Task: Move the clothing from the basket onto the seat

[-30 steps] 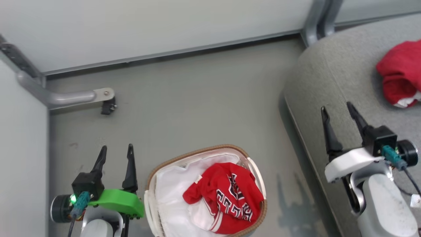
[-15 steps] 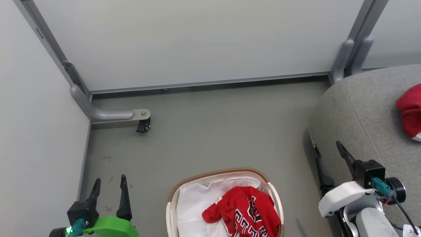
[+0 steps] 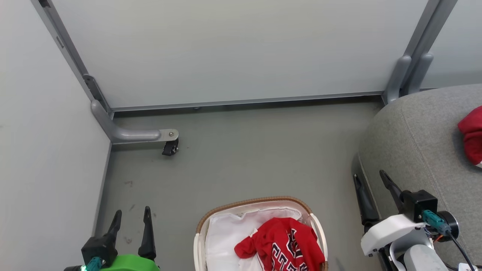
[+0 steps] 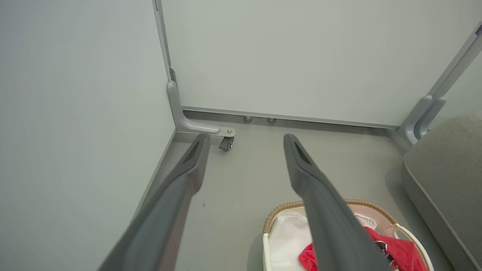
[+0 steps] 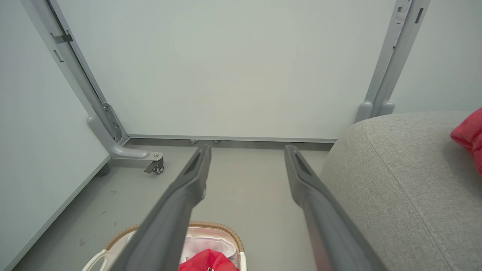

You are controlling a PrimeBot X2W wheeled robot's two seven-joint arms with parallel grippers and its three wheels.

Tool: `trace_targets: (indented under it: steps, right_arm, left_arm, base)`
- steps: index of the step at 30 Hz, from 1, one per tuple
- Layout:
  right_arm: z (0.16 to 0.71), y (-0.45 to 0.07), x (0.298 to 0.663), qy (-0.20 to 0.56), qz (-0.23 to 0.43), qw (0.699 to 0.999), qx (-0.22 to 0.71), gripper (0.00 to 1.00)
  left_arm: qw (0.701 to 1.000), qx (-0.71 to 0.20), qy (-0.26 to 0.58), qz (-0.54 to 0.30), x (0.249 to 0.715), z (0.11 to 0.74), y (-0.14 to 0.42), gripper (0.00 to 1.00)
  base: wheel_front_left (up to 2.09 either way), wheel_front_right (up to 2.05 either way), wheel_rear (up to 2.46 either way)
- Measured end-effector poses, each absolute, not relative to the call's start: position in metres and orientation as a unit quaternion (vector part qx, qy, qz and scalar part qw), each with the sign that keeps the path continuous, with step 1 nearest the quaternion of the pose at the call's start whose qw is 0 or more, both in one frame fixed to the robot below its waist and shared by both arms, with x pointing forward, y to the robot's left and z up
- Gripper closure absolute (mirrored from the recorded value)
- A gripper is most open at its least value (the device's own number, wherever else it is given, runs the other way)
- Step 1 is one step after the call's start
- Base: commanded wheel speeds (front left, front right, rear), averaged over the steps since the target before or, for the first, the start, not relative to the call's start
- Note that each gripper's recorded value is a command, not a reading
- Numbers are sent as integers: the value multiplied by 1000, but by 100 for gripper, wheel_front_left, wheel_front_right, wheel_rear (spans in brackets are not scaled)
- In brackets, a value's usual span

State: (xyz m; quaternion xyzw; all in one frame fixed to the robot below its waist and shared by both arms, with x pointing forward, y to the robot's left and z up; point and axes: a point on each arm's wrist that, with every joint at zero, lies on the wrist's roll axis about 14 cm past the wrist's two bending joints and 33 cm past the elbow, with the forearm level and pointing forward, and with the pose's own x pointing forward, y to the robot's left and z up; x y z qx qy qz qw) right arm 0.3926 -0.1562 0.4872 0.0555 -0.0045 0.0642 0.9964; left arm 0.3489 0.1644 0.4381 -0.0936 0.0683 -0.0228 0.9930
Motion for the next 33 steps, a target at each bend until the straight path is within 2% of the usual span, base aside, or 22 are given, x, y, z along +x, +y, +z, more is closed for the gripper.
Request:
trace_targets:
  steps: [14,24,33]
  right_arm:
    - [495,-164,438,-25,52,996,73,0]
    - [485,-175,482,-31,41,996,71,0]
    - [462,-195,504,-20,20,997,78,0]
  left_arm:
    - [989,-111,75,-70,406,432,130,0]
    - [968,-133,136,-164,453,382,61,0]
    - [937,-136,230,-226,459,306,11,0]
  base:
    - [0,0,0]
    - [0,0,0]
    - [0,0,0]
